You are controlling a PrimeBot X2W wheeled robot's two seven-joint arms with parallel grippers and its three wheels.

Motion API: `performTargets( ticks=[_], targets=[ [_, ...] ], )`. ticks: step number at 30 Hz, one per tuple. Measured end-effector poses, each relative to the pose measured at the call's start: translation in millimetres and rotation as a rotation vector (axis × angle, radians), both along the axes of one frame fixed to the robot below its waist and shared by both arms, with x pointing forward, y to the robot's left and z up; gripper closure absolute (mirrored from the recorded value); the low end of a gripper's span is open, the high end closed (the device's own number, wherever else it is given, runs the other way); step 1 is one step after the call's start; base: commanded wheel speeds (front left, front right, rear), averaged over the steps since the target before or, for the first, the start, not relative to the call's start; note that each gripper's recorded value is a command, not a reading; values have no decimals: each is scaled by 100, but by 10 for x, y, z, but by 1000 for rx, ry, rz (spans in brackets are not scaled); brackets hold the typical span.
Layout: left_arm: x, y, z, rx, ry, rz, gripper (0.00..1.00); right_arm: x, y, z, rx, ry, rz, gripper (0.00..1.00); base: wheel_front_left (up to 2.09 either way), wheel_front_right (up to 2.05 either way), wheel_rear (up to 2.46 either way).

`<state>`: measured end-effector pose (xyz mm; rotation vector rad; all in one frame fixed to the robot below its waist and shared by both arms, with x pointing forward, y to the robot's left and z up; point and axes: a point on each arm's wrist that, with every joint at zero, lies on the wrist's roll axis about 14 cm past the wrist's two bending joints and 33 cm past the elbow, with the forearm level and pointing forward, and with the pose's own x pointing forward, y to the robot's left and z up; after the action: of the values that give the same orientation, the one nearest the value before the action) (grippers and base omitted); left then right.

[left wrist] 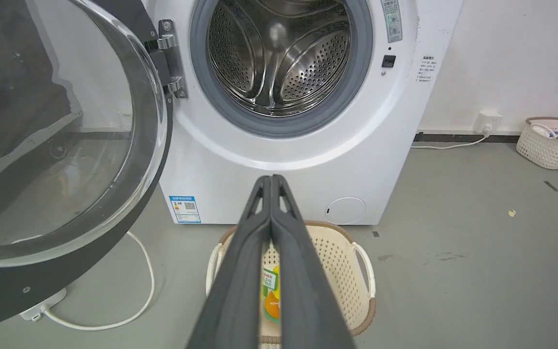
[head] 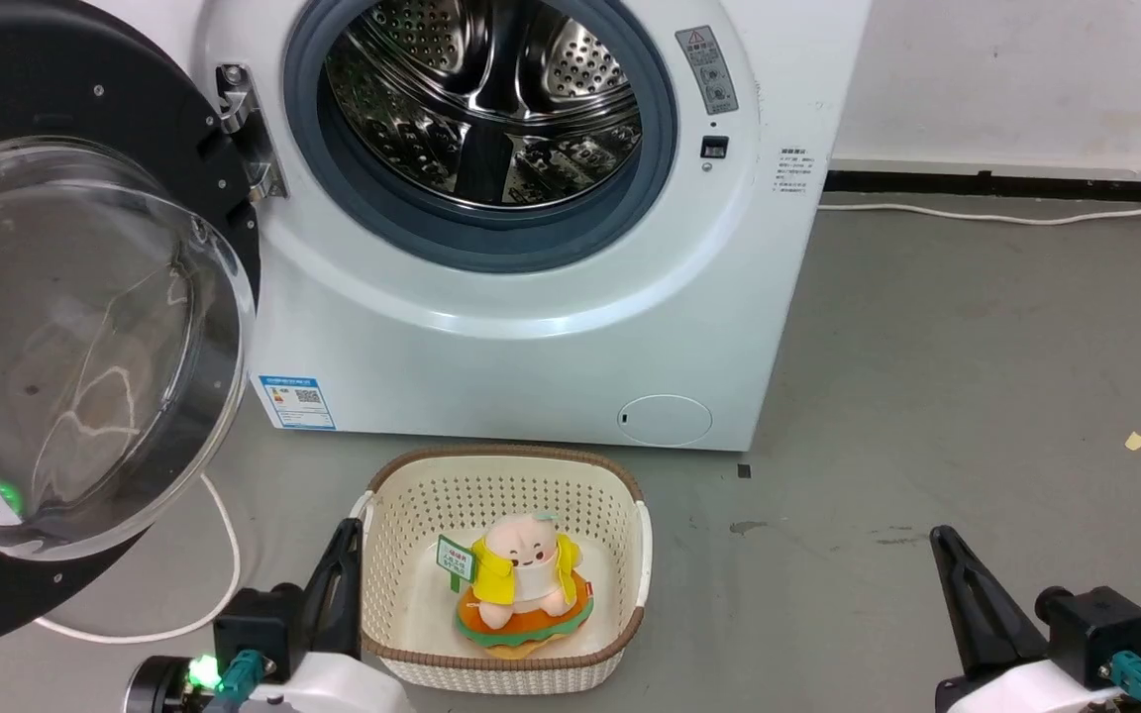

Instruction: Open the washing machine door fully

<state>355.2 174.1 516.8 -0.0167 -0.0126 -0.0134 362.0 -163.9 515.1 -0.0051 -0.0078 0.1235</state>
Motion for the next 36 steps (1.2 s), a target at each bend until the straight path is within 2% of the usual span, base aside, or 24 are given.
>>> performTargets(
  ticks=[36],
  targets=[
    [120, 38, 50, 52, 21, 10, 100, 45, 13, 44, -33, 21, 2, 100, 0, 0, 0]
  ],
)
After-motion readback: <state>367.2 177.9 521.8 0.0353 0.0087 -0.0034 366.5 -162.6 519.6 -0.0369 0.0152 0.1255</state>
